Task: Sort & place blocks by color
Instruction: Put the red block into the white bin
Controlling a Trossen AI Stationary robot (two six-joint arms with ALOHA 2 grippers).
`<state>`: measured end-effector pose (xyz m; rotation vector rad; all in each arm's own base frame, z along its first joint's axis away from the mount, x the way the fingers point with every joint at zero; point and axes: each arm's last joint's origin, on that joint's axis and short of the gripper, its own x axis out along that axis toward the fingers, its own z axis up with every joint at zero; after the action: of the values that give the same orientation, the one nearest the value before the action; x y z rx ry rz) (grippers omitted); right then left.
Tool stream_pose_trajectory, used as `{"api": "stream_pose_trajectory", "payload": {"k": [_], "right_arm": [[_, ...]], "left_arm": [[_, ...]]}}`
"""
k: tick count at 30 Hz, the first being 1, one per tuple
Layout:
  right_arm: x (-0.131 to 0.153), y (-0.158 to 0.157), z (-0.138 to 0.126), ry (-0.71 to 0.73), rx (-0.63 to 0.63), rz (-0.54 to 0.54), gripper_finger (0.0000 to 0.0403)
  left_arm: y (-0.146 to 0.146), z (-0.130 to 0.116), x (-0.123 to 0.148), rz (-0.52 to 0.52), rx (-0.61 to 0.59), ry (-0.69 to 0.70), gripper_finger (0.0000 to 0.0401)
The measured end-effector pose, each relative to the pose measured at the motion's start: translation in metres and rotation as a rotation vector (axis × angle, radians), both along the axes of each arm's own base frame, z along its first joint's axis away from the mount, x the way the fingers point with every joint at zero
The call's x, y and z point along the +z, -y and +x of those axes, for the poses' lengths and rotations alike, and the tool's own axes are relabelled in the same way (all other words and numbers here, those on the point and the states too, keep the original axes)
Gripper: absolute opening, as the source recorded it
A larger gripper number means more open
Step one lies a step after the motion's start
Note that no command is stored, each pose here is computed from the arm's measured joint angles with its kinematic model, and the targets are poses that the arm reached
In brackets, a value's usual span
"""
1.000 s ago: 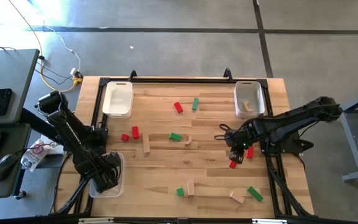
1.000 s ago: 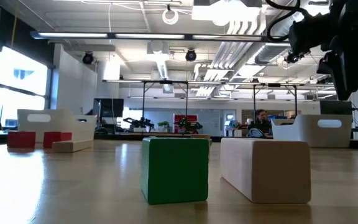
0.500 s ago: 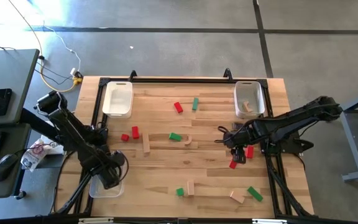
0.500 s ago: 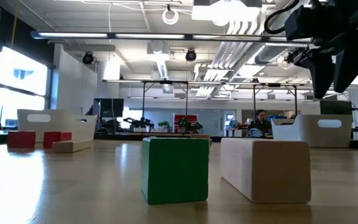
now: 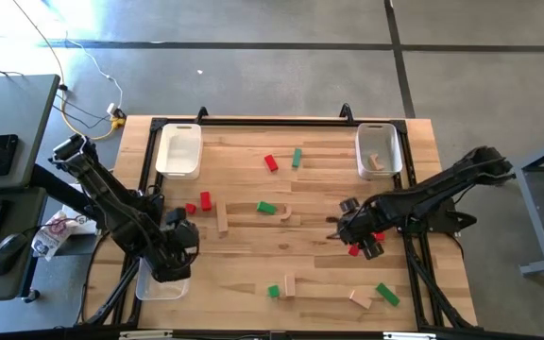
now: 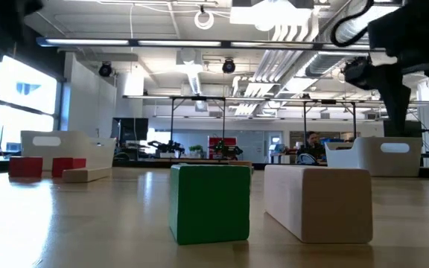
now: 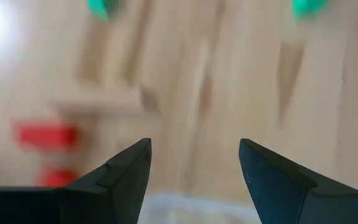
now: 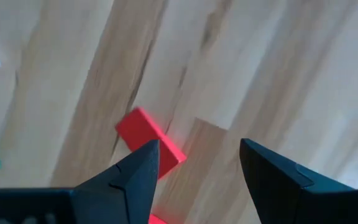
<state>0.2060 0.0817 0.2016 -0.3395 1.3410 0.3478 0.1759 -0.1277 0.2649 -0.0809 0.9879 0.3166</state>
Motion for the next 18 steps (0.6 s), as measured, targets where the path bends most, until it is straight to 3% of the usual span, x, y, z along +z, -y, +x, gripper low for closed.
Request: {"api": "stream_pose_trajectory", "payload": {"k": [3,6,18], "right_arm": [[-0.014,-0.007,0.003,-0.063,0.068,-0.034,0.0211],[-0.024,-0.014,0.004,-0.112,0.1,-0.056,0.0211],[-0.037,-0.033,-0.001,-0.171,0.168,-0.087,0.0211]], "left_arm": [[-0.005,0.005,0.01,0.136,0.02,0.104,0.0231],[-0.008,0.008,0.015,0.204,0.025,0.14,0.0231],[-0.021,0.016,0.015,0.228,0.076,0.132,0.0231]]}}
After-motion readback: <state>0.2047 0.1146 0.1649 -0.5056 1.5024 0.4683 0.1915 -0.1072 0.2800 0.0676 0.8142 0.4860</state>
